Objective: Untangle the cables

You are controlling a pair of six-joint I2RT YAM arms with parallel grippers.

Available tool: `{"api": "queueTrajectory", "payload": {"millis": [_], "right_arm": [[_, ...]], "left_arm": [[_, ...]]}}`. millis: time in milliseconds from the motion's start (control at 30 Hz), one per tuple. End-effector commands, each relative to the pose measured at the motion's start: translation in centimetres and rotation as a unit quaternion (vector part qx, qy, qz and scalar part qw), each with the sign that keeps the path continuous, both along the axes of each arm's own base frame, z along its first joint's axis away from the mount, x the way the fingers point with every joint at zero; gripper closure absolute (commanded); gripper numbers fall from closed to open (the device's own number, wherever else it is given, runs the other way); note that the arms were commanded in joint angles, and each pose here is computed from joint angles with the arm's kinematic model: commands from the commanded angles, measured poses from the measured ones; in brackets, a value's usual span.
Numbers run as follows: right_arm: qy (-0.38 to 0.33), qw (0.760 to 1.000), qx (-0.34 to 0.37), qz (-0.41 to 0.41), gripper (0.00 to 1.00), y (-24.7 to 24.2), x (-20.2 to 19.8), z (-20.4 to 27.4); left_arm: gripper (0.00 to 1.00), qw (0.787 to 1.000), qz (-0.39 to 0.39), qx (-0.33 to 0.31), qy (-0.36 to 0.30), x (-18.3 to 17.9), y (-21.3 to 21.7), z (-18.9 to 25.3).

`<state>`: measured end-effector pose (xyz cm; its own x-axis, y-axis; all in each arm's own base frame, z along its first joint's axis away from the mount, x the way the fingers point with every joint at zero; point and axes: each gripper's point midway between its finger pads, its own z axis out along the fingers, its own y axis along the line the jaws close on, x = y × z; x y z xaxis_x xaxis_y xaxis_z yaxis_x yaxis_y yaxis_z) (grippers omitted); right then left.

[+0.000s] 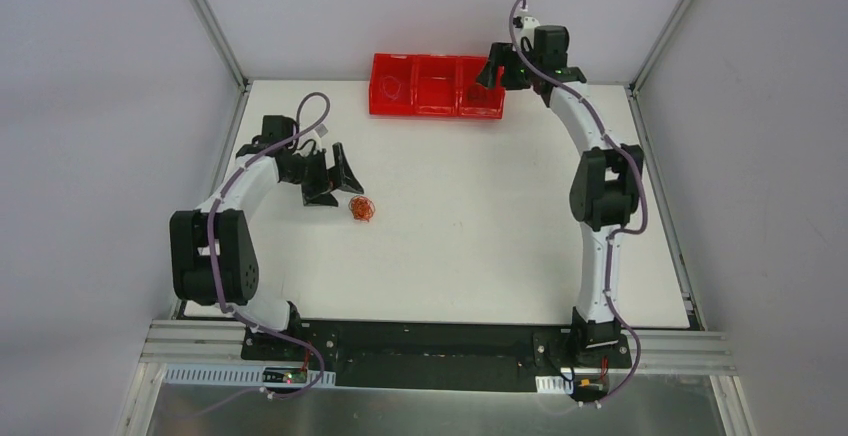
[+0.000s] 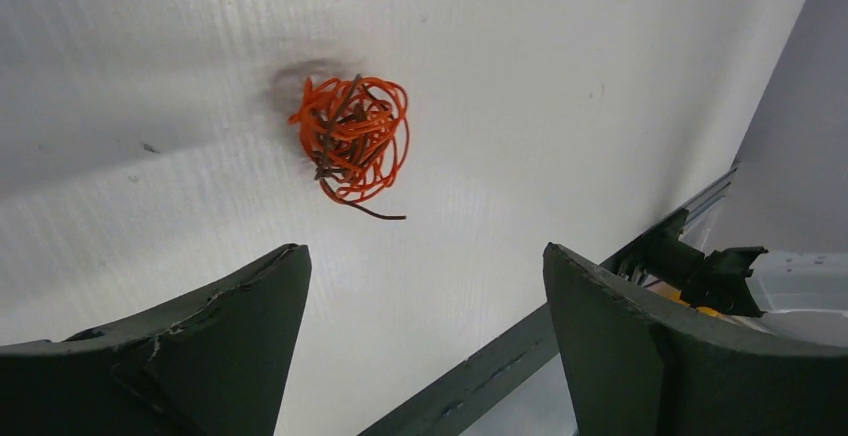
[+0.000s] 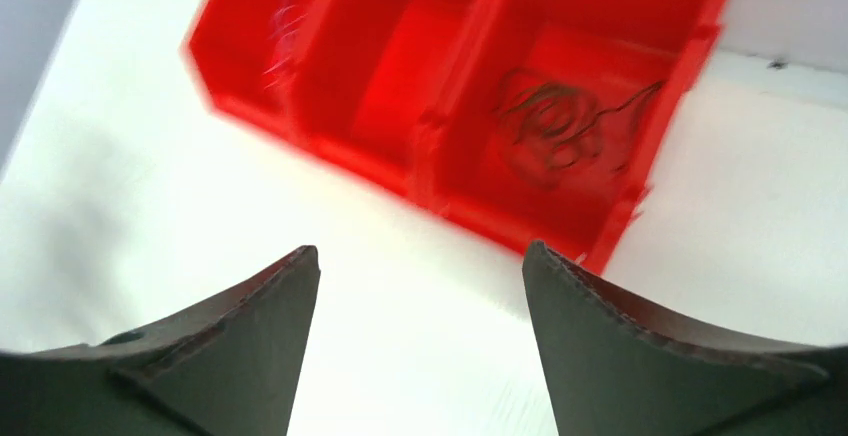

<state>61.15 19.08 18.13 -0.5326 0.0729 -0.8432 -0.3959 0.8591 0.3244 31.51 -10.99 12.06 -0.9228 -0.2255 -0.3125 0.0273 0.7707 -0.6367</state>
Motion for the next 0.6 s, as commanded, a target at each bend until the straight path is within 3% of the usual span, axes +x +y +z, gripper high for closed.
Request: {"api": "queueTrajectory", "payload": {"millis": [0, 200, 333, 433, 500, 567], "right_arm": [[0.063, 0.988, 0.026, 0.140, 0.22, 2.1, -11.4, 7.8], [0.234, 0.954, 0.012, 0.185, 0.24, 2.4, -21.5, 2.2], [0.287, 0.938, 0.018, 0.195, 0.29, 3.2, -25.5, -0.5], [0.299, 0.934, 0.034, 0.194, 0.30, 4.6, -27.0, -1.9], [0.315, 0.928, 0.042, 0.195, 0.30, 6.0, -28.0, -2.9], [0.325, 0.923, 0.044, 0.201, 0.30, 7.5, -28.6, -3.5]], "left_arm": [[0.16, 0.999, -0.011, 0.020, 0.041, -0.3, 0.7, -2.7], [0.42, 0.999, -0.045, 0.005, 0.008, 2.5, -1.1, -4.1], [0.77, 0.997, -0.065, -0.038, 0.030, 3.1, -3.6, -4.8], [0.93, 0.993, -0.091, -0.053, 0.048, 1.8, -6.0, -5.5], [1.00, 0.992, -0.106, -0.054, 0.047, 1.2, -7.4, -5.9], [1.00, 0.991, -0.106, -0.057, 0.054, 0.8, -8.5, -6.4]]}}
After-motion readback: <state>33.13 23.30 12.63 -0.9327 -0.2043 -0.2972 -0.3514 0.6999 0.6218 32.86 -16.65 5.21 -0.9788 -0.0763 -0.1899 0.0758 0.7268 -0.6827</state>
